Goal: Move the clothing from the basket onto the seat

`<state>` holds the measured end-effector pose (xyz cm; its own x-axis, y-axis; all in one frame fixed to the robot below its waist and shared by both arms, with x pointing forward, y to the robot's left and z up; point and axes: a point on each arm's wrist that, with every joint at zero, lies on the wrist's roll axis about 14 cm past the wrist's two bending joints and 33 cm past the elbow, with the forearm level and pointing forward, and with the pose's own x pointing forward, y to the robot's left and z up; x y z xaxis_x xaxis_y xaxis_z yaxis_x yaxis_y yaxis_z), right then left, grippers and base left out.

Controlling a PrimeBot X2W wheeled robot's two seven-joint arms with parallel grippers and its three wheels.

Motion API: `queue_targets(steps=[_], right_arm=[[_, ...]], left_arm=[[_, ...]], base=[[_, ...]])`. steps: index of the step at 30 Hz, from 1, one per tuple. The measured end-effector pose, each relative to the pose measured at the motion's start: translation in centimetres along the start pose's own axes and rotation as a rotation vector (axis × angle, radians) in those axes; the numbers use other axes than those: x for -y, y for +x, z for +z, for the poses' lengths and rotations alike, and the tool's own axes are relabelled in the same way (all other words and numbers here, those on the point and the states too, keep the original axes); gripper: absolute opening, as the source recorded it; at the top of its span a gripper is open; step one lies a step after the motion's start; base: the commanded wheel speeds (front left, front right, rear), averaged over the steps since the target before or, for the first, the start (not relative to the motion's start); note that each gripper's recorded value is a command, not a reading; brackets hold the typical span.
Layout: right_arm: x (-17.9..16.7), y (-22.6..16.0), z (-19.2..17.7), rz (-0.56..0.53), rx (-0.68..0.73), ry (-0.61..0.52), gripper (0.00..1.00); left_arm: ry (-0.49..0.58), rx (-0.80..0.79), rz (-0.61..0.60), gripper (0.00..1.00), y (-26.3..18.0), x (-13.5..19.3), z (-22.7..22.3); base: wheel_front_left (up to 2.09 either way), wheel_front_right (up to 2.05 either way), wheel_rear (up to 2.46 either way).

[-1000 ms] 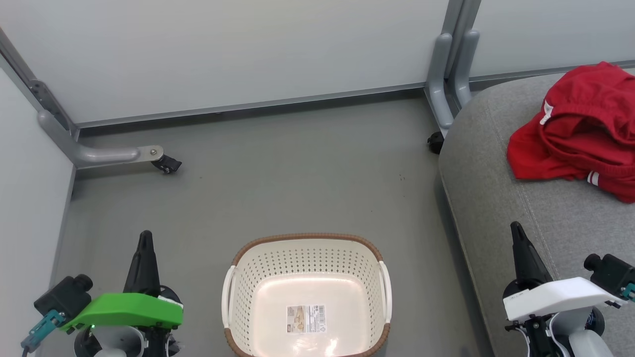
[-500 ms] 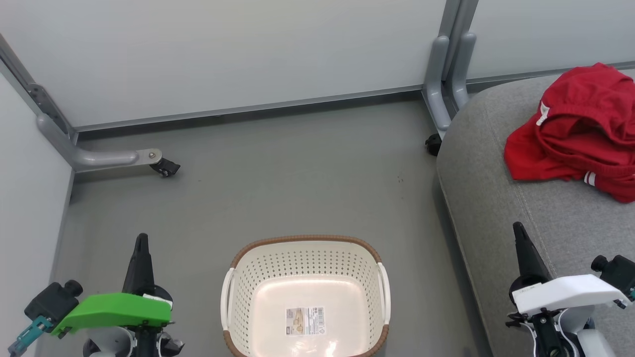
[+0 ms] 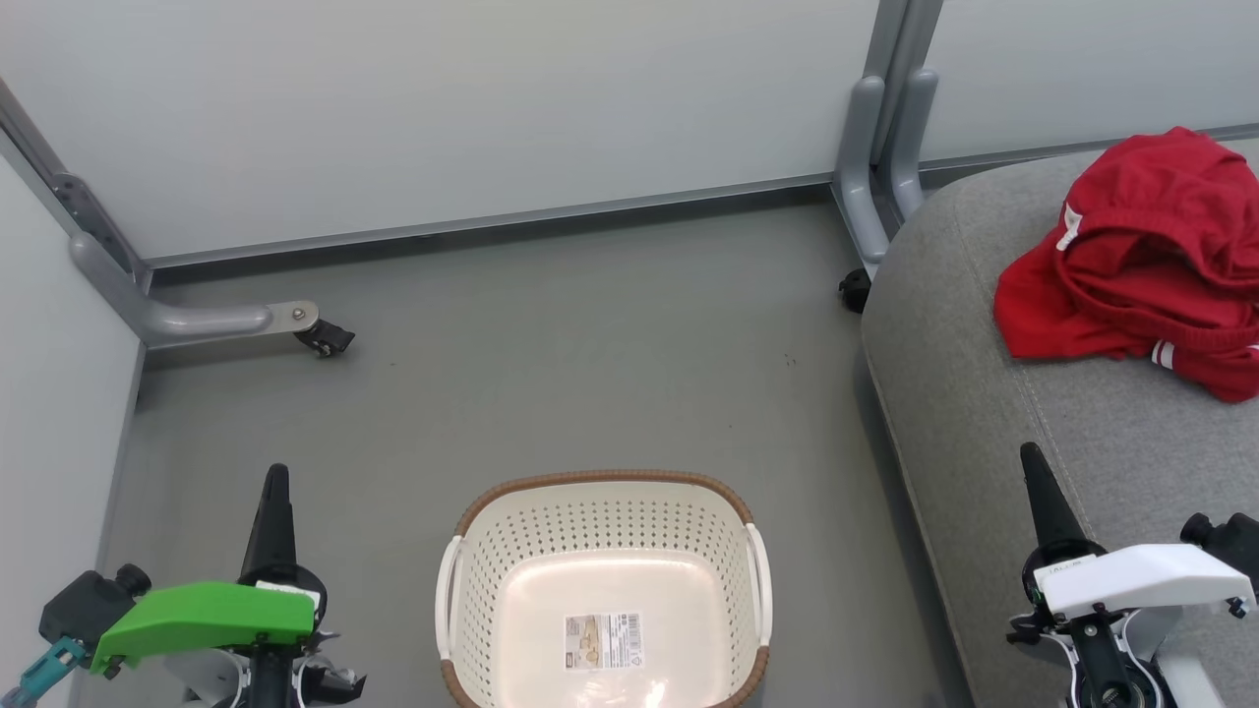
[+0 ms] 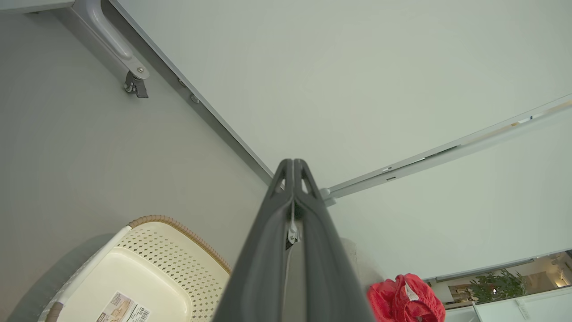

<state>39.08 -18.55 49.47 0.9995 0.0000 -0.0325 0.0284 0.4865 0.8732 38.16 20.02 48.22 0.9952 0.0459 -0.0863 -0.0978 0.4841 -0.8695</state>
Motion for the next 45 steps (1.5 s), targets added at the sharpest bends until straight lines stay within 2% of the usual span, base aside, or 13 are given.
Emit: queue_targets(steps=[21, 45], right_arm=[[0.1, -0.1, 0.5, -0.005, -0.001, 0.202, 0.00], [0.0, -0.3, 1.2, 0.007, 0.001, 0.394, 0.00]], left_arm=[[-0.207, -0.010, -0.019, 0.00, 0.2, 0.5, 0.3], [-0.396, -0.023, -0.050, 0.00, 0.2, 1.2, 0.5]], base=[[0.00, 0.00, 0.00], [0.00, 0.00, 0.00]])
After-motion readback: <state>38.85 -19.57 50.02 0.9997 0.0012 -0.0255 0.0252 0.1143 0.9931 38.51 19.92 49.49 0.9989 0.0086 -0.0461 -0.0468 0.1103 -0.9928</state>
